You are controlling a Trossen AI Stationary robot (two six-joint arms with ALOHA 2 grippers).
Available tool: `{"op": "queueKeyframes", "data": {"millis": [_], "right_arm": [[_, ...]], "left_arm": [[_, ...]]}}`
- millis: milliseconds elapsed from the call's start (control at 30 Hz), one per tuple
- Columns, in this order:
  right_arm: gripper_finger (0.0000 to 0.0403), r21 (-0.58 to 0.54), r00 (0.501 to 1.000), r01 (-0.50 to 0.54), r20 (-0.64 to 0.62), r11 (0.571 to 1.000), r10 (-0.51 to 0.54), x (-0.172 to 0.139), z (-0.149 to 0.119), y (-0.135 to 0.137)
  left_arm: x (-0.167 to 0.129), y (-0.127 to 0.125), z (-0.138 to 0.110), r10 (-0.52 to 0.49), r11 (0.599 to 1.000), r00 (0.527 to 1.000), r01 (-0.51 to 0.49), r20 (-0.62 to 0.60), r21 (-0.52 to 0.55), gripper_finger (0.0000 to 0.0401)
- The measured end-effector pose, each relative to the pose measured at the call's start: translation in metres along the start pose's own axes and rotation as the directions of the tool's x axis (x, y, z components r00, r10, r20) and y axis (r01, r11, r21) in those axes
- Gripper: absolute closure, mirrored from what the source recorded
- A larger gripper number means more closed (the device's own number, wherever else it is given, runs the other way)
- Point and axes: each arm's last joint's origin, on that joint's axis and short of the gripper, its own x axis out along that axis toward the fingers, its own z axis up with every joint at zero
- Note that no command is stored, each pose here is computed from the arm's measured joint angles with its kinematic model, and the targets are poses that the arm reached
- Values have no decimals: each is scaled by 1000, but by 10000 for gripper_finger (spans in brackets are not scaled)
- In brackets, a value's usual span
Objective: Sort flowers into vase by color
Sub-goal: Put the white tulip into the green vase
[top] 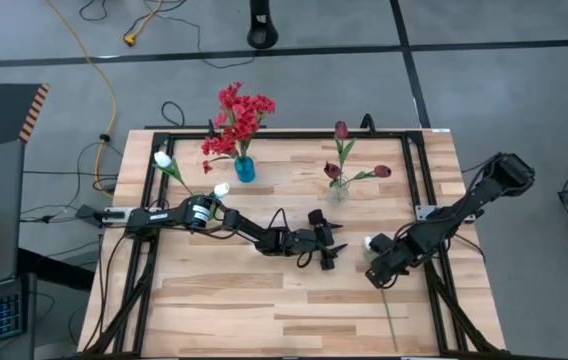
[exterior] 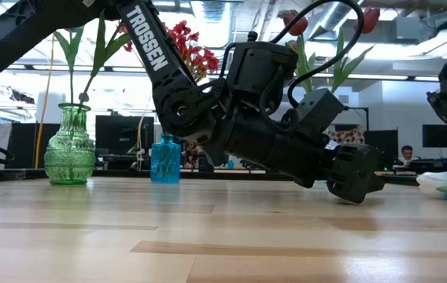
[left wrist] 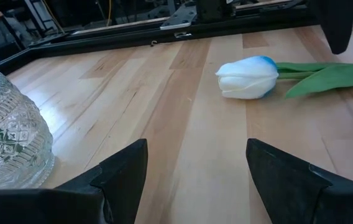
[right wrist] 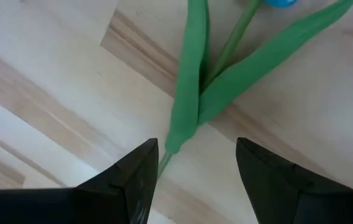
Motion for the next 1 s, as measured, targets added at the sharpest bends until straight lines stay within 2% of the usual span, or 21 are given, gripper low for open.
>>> {"op": "queueKeyframes", "data": {"millis": [433,667,733,933,1000], "right_arm": [[165,-13,996,91,-2,996,-91,25,-2,5],[234,20,993,117,-1,993,-117,24,-2,9],[257,19,995,97,-1,995,-97,23,-3,12],[314,18,997,79,-1,997,-79,23,-3,15],[330,17,997,72,-1,997,-72,23,-3,15]], "left_arm": [[0,0,0,0,1000,1000,0,-1,0,140],[0,0,0,0,1000,1000,0,0,0,140],[0,0,0,3,1000,1000,-3,-1,2,140],[-2,-1,3,102,993,995,-102,4,59,140],[-4,-5,5,96,993,995,-96,5,66,140]]}}
